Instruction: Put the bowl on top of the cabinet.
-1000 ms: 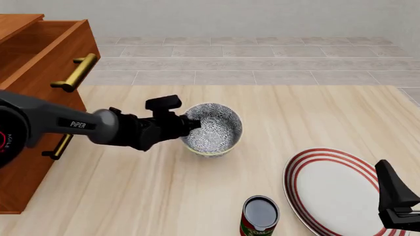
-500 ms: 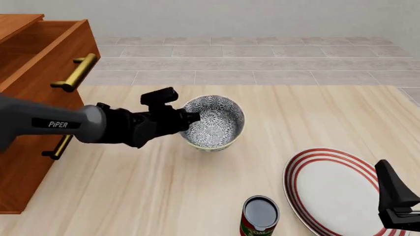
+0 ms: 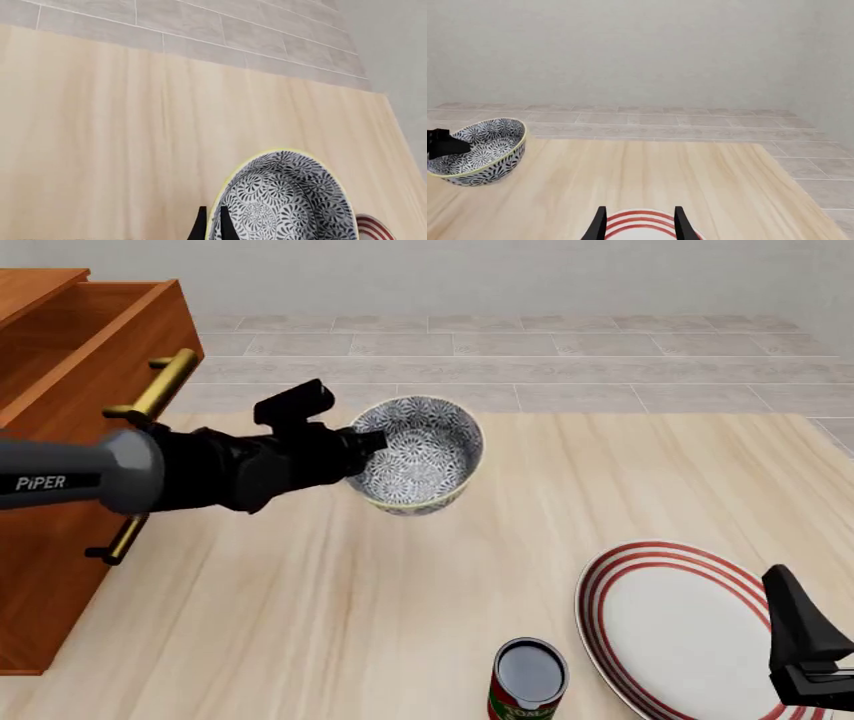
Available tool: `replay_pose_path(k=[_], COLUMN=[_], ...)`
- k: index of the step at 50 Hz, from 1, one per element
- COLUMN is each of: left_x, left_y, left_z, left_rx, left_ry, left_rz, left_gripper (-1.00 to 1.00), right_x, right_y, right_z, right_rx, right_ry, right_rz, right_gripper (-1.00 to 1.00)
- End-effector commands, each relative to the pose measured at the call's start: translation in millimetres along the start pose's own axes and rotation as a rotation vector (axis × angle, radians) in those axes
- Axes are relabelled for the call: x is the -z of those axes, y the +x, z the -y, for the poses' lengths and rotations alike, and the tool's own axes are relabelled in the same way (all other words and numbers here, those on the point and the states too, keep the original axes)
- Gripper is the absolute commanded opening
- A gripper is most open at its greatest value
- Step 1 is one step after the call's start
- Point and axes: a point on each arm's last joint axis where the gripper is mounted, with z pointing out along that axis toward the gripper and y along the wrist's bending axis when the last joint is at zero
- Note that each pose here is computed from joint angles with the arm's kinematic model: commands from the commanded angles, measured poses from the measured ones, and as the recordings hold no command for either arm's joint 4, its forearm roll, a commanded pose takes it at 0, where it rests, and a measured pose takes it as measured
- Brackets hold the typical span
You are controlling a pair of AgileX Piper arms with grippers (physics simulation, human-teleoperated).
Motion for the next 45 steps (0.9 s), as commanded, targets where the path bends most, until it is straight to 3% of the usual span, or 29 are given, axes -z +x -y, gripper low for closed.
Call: replay_pose_path(k=[1, 14, 45], left_x=[20.5, 47.4, 89.4], left_y=[-19.8, -38.1, -81.7], left_z=[3.9, 14.3, 7.3], left_rx=[0.024, 0.012, -0.003], left_ry=[0.003, 0.018, -0.031], left_rz=[0.039, 0.069, 0.137], left_gripper=[-1.0, -1.0, -1.0], right_x=[0.0, 0.0, 0.0], right_y=[-0.1, -0.2, -0.1], right_z=[0.0, -0.2, -0.4], right_rx=[-0.002, -0.002, -0.005], right_ry=[-0.001, -0.003, -0.007], right_rz=[0.001, 0.001, 0.002], right_gripper=[1.0, 1.0, 1.0])
